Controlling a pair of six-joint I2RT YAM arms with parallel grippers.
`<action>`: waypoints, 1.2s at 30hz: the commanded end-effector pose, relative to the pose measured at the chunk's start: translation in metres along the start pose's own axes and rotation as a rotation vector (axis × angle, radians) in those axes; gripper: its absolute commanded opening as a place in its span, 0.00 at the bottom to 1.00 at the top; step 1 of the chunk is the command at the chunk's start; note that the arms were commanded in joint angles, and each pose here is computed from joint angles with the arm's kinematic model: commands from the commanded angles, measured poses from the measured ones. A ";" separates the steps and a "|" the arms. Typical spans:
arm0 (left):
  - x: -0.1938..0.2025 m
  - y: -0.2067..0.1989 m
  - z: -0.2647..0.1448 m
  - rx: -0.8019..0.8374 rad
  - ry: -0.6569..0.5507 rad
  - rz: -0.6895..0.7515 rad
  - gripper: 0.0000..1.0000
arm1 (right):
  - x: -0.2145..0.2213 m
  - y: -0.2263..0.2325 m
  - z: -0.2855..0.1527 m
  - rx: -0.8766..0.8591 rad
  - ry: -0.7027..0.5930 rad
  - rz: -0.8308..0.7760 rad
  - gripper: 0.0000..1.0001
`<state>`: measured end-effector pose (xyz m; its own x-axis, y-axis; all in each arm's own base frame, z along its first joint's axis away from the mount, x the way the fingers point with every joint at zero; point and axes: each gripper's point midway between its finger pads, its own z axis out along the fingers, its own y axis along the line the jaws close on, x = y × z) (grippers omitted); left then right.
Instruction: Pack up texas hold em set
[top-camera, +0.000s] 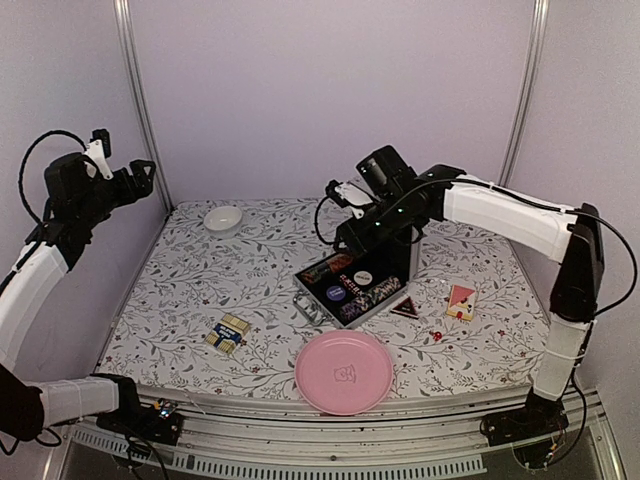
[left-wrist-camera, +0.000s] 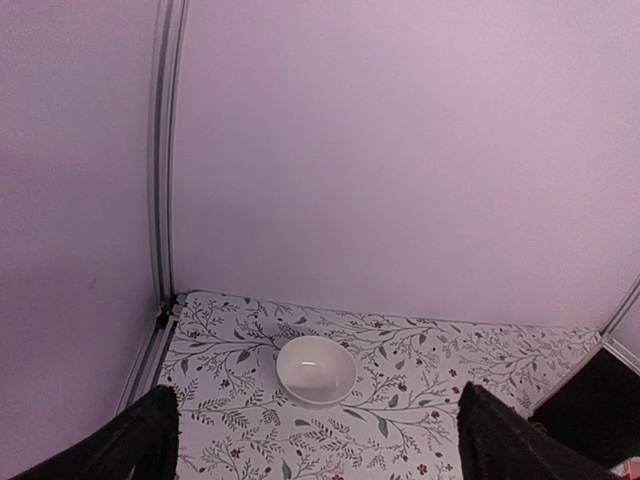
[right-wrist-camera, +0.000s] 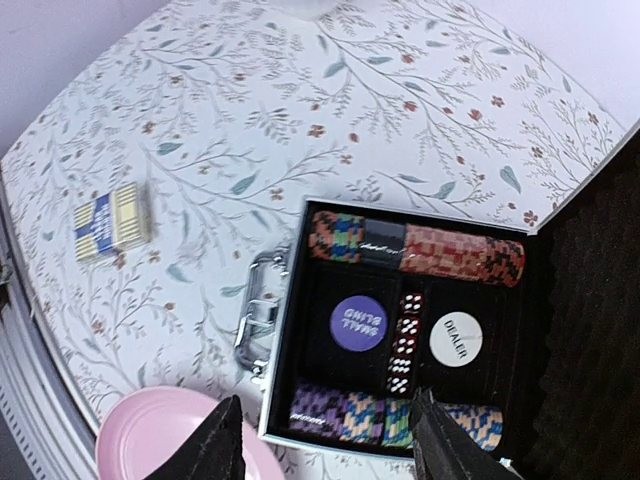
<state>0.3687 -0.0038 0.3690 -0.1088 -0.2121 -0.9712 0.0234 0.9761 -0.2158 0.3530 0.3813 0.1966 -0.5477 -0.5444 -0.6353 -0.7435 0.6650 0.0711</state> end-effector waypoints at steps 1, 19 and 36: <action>-0.010 0.006 -0.008 -0.038 -0.044 0.028 0.97 | 0.024 0.038 -0.036 -0.044 -0.063 0.005 0.57; -0.003 0.012 -0.002 -0.058 -0.021 0.031 0.97 | 0.248 -0.052 -0.060 0.283 0.241 0.590 0.54; -0.002 0.011 -0.001 -0.052 -0.018 0.031 0.97 | 0.286 -0.072 -0.028 0.390 0.422 0.529 0.37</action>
<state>0.3676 0.0054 0.3700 -0.0948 -0.1934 -0.9765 -0.0240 0.9811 -0.1920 0.2328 0.1699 0.0339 -0.9508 -0.1995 -0.2371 -0.2047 0.9788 -0.0027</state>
